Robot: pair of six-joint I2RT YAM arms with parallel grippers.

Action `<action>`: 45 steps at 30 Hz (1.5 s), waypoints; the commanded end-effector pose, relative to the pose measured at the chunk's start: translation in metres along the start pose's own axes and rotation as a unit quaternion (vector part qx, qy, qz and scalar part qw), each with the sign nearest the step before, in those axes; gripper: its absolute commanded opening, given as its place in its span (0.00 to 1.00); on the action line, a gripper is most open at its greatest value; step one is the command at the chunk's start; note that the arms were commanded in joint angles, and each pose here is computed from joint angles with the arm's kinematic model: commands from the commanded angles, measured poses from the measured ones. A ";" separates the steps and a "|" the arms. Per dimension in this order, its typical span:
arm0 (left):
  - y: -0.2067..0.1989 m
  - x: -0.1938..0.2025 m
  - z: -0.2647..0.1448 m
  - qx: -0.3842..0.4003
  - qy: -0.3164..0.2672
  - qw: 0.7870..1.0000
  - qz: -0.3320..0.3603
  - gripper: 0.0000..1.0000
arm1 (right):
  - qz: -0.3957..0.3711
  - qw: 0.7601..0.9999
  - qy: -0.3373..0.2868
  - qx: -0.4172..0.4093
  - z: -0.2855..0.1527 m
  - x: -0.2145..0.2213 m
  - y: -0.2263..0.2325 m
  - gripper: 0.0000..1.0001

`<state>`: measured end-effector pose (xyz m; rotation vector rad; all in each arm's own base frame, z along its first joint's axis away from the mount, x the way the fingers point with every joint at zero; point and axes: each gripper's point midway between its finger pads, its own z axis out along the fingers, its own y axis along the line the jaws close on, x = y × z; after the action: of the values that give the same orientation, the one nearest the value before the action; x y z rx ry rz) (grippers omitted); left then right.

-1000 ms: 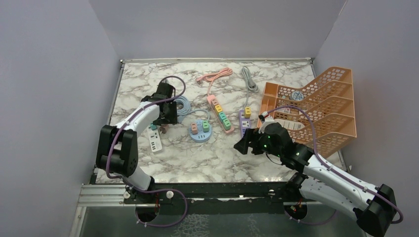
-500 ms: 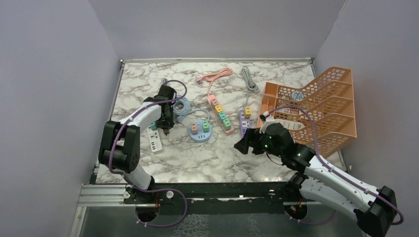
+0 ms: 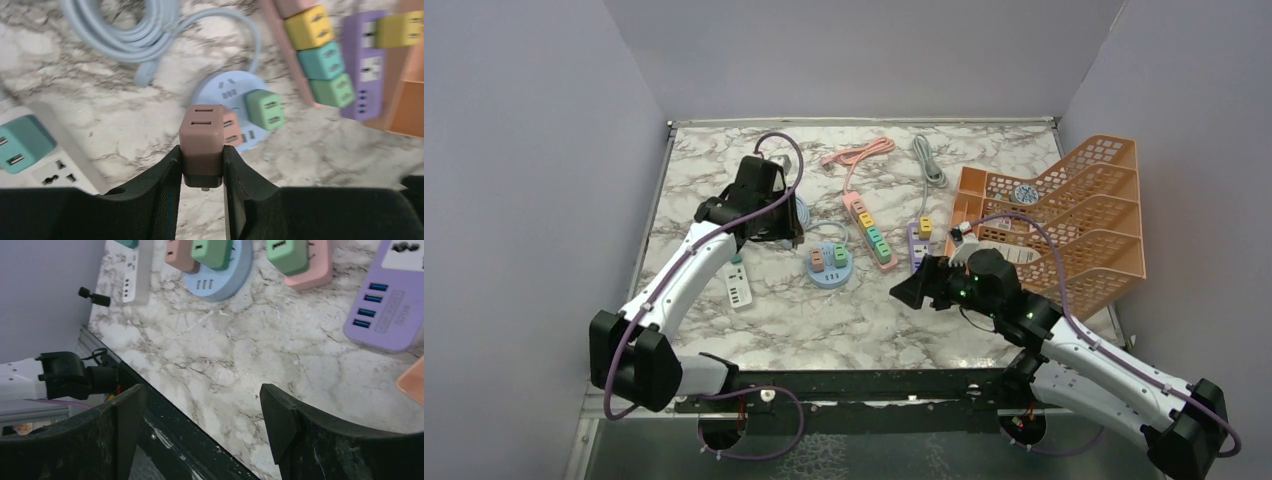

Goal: Insert the plug

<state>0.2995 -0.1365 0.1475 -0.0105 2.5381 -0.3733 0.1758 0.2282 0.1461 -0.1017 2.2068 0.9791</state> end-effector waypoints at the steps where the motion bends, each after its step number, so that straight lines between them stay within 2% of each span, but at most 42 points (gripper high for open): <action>1: -0.077 -0.028 -0.054 0.152 -0.043 0.987 0.026 0.17 | -0.005 0.993 -0.039 -0.113 -0.006 -0.028 0.052 0.84; 6: -0.146 -0.032 -0.106 0.284 -0.071 0.952 0.088 0.16 | -0.038 0.978 -0.061 -0.194 -0.015 -0.049 0.093 0.84; 10: -0.192 -0.020 -0.148 0.402 -0.088 0.900 0.146 0.16 | -0.061 0.961 -0.090 -0.253 -0.027 -0.066 0.121 0.84; 15: -0.208 -0.003 -0.184 0.481 -0.101 0.848 0.198 0.17 | -0.080 0.943 -0.128 -0.296 -0.043 -0.090 0.149 0.84; 21: -0.215 0.012 -0.219 0.543 -0.118 0.799 0.229 0.16 | -0.085 0.938 -0.116 -0.315 -0.038 -0.099 0.166 0.77; 24: -0.213 0.017 -0.228 0.555 -0.126 0.786 0.243 0.16 | -0.091 0.929 -0.106 -0.343 -0.040 -0.100 0.178 0.69; 27: -0.211 0.021 -0.236 0.562 -0.133 0.775 0.257 0.17 | -0.089 0.914 -0.102 -0.382 -0.047 -0.100 0.192 0.56; 36: -0.208 0.027 -0.244 0.569 -0.137 0.768 0.261 0.17 | -0.114 0.878 -0.075 -0.458 -0.056 -0.091 0.213 0.31; 38: -0.208 0.027 -0.244 0.567 -0.137 0.769 0.260 0.17 | -0.122 0.870 -0.077 -0.472 -0.061 -0.090 0.216 0.31; 41: -0.207 0.027 -0.242 0.563 -0.139 0.772 0.258 0.18 | -0.130 0.864 -0.081 -0.480 -0.066 -0.091 0.219 0.38; 45: -0.206 0.026 -0.240 0.559 -0.141 0.775 0.257 0.19 | -0.124 0.869 -0.080 -0.472 -0.064 -0.094 0.219 0.44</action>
<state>0.1419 -0.2747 0.3748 0.9242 1.6239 -1.4152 0.1401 0.3239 0.3491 -0.6668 1.4210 1.7366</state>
